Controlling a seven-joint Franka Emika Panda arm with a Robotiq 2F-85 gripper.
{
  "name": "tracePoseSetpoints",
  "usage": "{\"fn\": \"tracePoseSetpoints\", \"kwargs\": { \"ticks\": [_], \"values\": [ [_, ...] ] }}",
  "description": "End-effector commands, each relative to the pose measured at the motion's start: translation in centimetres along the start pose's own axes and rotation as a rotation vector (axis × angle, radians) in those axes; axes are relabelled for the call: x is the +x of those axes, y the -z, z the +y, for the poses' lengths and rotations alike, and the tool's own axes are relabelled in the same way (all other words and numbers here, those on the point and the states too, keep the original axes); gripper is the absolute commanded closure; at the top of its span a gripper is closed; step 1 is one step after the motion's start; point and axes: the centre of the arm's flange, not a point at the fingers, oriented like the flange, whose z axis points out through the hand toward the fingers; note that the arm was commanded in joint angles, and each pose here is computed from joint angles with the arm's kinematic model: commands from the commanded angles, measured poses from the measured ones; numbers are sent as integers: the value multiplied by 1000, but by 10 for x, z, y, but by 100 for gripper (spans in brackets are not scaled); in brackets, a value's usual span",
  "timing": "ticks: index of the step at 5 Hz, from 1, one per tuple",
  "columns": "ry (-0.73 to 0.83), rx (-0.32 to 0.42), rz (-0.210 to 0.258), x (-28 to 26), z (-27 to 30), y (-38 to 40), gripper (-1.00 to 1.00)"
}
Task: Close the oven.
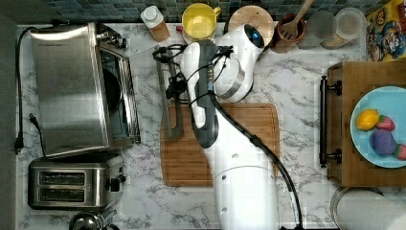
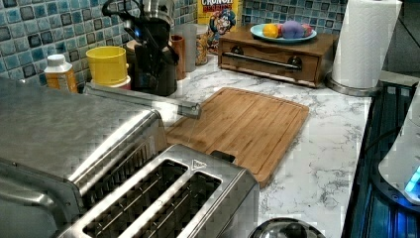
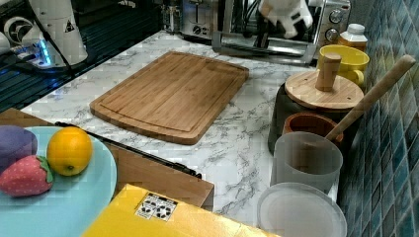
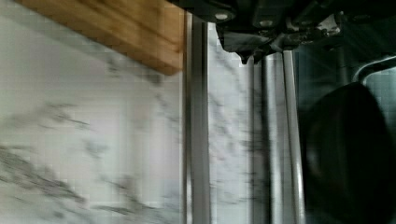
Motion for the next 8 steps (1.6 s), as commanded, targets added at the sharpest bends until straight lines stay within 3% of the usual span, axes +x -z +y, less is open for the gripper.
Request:
{"fn": "tracePoseSetpoints", "kwargs": {
  "ticks": [1, 2, 3, 4, 5, 6, 7, 8],
  "values": [
    [367, -448, -66, 0, -281, -108, 100],
    [299, -516, 16, -1, -285, -102, 100],
    [252, -603, 156, -17, -302, -77, 100],
    [255, -662, 250, -29, -323, -59, 100],
    [256, -745, 294, -38, -342, -59, 100],
    [207, -810, 301, -34, -349, -66, 100],
    [143, -762, 387, -55, -370, -41, 100],
    [106, -831, 303, -41, -382, -33, 100]
  ]
}}
